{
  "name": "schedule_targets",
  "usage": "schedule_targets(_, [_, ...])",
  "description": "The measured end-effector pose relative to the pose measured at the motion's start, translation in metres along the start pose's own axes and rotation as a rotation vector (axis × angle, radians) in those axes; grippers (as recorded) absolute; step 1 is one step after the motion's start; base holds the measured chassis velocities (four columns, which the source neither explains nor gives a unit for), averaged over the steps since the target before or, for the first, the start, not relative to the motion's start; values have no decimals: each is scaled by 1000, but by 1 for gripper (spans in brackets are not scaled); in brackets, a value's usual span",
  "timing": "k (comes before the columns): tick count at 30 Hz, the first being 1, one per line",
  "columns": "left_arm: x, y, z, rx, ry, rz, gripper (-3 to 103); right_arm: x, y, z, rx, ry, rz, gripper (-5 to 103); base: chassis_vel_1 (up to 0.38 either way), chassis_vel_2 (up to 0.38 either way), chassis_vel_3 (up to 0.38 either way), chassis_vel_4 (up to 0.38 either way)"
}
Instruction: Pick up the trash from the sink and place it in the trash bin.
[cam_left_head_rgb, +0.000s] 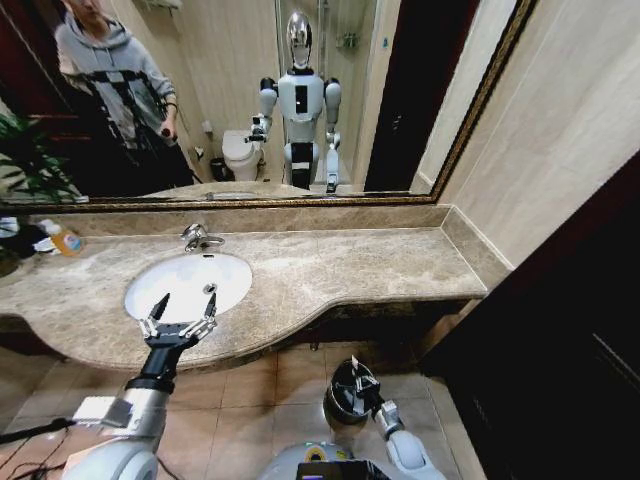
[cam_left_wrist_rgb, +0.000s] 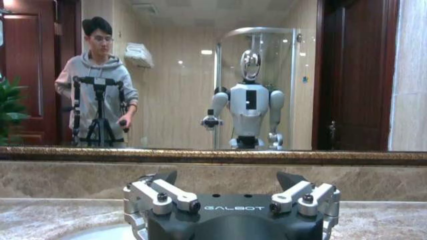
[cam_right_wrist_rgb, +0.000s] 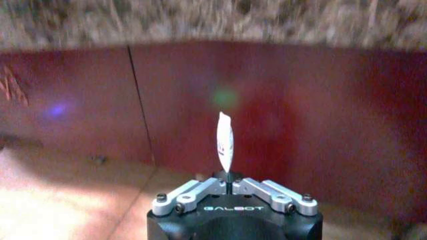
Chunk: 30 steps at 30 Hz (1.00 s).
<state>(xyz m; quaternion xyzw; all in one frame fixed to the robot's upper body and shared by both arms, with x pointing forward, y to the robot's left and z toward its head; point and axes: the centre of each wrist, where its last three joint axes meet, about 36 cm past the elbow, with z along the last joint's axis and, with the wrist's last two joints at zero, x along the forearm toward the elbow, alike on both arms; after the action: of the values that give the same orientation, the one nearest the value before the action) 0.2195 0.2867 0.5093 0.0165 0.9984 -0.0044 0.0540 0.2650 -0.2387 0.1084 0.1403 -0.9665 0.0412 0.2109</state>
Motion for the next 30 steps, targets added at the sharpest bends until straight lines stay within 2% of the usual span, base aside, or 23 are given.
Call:
schedule_targets(4, [0, 0, 0, 0, 0, 0, 100, -3, -3, 18, 17, 68, 0, 0, 0, 0, 0, 0])
schedule_targets(13, [0, 0, 0, 0, 0, 0, 100, -18, -8, 30, 40, 144, 2, 0, 0, 0, 0, 0])
schedule_targets(22, [0, 0, 0, 0, 0, 0, 100, -31, -23, 32, 57, 170, -7, -1, 0, 0, 0, 0])
schedule_targets(23, [0, 0, 0, 0, 0, 0, 100, -31, -24, 32, 58, 171, -9, 4, 0, 0, 0, 0])
schedule_targets(24, [0, 0, 0, 0, 0, 0, 100, -31, -24, 32, 58, 171, -9, 4, 0, 0, 0, 0])
schedule_targets(26, [0, 0, 0, 0, 0, 0, 100, -32, -25, 32, 59, 176, -12, 15, 0, 0, 0, 0])
schedule_targets(29, [0, 0, 0, 0, 0, 0, 100, -32, -25, 32, 66, 181, -14, 20, 0, 0, 0, 0])
schedule_targets(30, [0, 0, 0, 0, 0, 0, 100, -30, -26, 33, 83, 183, -20, 31, 0, 0, 0, 0])
